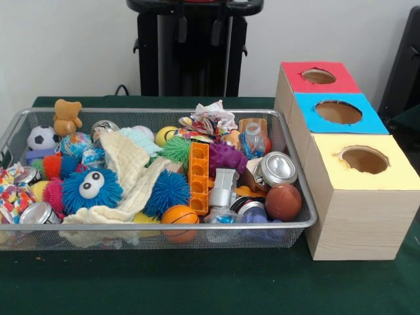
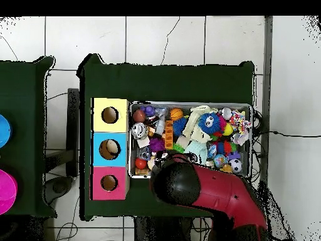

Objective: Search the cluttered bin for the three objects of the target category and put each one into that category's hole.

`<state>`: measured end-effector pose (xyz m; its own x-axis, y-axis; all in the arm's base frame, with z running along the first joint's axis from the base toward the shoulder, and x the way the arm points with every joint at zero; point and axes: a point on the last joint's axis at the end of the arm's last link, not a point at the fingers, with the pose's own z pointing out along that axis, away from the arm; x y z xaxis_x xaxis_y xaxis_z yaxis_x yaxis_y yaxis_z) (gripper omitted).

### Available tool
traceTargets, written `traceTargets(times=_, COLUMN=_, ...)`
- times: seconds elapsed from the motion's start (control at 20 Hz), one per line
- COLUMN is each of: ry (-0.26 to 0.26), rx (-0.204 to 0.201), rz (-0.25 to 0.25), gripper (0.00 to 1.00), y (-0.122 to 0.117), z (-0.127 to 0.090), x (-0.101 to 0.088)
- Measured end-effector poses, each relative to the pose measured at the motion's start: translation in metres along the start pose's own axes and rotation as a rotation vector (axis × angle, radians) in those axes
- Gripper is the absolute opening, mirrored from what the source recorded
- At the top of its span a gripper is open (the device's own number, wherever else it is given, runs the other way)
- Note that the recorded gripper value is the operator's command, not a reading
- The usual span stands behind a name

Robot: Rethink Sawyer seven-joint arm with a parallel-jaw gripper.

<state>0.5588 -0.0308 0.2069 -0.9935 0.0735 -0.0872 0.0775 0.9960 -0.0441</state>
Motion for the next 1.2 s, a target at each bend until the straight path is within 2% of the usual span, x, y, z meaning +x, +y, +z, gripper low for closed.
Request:
traceTargets(times=0.2, ry=-0.005, rx=-0.001, rz=0.021, gripper=1.0, y=-0.024, z=0.002, x=-0.003)
traceTargets(times=0.25, ry=-0.007, rx=-0.003, rz=0.033, gripper=1.0, y=-0.038, z=0.003, x=-0.005)
traceTargets(times=0.65, ry=-0.015, rx=0.002, rz=0.06, gripper=1.0, y=-0.096, z=0.011, x=-0.004)
traceTargets(times=0.95, ry=-0.003, rx=0.003, rz=0.047, gripper=1.0, y=-0.125, z=0.026, x=0.004)
traceTargets(times=1.2, ry=0.033, rx=-0.018, rz=0.004, gripper=1.0, y=-0.14, z=0.056, x=0.018)
